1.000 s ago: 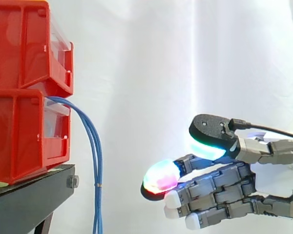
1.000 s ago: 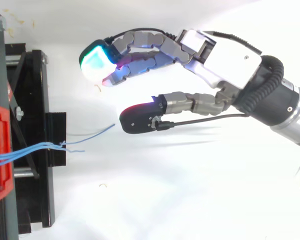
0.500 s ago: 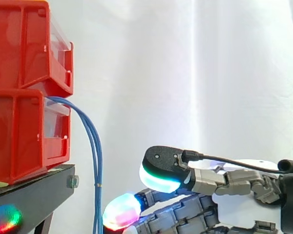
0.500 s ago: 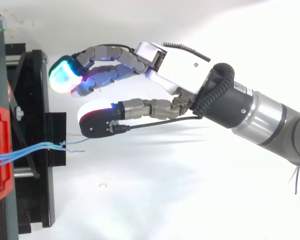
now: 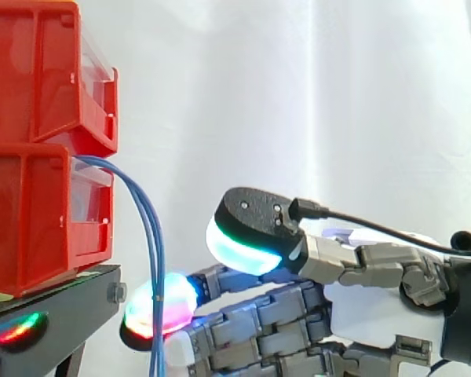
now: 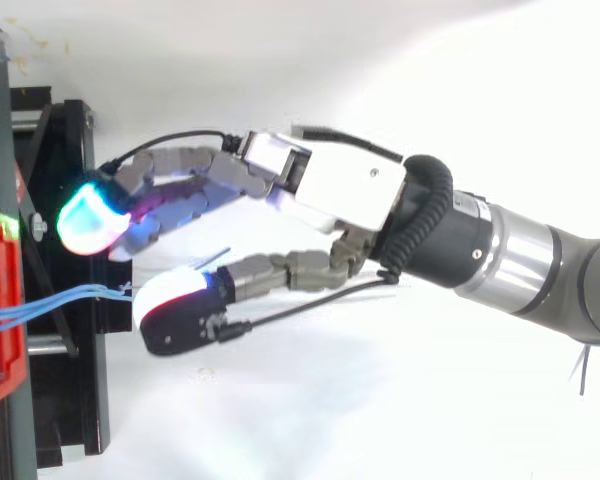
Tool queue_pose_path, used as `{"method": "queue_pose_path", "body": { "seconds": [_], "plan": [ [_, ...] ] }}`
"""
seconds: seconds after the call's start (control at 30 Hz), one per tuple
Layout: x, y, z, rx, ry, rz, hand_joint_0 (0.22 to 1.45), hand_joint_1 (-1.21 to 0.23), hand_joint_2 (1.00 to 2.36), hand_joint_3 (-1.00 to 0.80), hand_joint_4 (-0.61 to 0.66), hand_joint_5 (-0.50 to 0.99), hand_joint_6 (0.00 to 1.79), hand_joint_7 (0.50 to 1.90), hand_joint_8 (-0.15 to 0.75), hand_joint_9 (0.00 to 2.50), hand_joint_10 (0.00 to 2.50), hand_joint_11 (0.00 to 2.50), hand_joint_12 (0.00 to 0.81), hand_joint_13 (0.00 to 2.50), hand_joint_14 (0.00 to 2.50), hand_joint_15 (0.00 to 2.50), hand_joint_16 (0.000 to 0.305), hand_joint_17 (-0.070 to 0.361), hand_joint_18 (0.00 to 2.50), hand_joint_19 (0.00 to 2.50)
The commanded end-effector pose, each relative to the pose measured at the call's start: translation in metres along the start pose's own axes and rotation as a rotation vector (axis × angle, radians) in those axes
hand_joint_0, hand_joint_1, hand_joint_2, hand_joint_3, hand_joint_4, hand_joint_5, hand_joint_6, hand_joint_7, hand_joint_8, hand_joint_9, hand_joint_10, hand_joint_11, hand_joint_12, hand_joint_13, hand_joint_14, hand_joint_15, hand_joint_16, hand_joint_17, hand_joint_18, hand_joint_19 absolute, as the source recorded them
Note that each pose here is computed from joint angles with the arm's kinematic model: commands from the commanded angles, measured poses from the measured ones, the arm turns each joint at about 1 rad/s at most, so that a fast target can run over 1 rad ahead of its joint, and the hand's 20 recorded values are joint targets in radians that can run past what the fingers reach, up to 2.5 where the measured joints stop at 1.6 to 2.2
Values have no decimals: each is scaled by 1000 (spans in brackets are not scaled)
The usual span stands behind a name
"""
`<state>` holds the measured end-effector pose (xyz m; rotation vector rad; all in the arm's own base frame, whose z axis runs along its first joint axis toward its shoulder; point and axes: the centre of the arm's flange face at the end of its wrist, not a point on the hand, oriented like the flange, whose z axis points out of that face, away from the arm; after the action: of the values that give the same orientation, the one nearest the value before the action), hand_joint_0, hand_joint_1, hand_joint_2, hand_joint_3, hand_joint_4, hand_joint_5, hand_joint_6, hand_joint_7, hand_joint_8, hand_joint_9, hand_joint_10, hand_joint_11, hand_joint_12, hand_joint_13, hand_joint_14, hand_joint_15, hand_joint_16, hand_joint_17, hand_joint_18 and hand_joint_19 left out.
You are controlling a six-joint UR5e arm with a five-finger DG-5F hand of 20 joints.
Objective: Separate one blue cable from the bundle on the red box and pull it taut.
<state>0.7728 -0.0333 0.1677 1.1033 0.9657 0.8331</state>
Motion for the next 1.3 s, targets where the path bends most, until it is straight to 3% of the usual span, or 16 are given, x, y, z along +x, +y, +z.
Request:
{"method": "queue_pose_path", "body": {
  "seconds": [0.0,0.13,0.23,0.37,0.73,0.77,0.83,0.87,0.93,1.17,1.27],
  "plan": [
    [6,7,4,-53,15,7,564,-625,1000,-500,257,-160,502,724,288,815,8,251,311,627,7,246,38,87,557,333],
    [7,7,4,-62,21,11,565,-626,1000,-500,256,-160,502,725,287,815,6,253,311,628,7,243,39,87,558,333],
    [10,-3,2,-47,27,9,565,-625,1000,-500,258,-160,502,723,286,816,6,257,312,628,7,247,39,87,559,333],
    [7,-5,2,-39,35,28,565,-626,1000,-500,258,-159,502,725,286,815,5,253,312,629,7,247,39,87,559,332],
    [2,-8,4,-43,55,22,566,-626,1000,-500,261,-159,502,726,288,825,5,259,311,631,7,244,39,87,561,332],
    [6,-28,1,-27,58,20,565,-626,1000,-500,262,-159,502,724,289,825,6,255,311,631,7,244,39,87,561,333],
    [10,-48,-2,-16,62,28,566,-625,1000,-500,262,-159,502,725,287,825,6,260,311,631,7,244,39,87,562,332],
    [10,-51,-1,-18,59,40,566,-626,1000,-500,262,-159,502,725,288,826,6,260,311,633,7,245,39,87,562,332],
    [15,-52,-2,-25,60,67,566,-626,1000,-500,263,-159,502,725,288,826,7,259,311,633,7,245,39,87,565,332],
    [16,-45,2,-29,61,65,567,-626,1000,-500,258,-159,502,725,289,829,5,260,312,634,7,241,39,87,564,332],
    [18,-32,12,-50,57,79,567,-625,1000,-500,259,-159,502,724,289,828,5,256,312,634,7,244,39,87,564,333]
  ]
}}
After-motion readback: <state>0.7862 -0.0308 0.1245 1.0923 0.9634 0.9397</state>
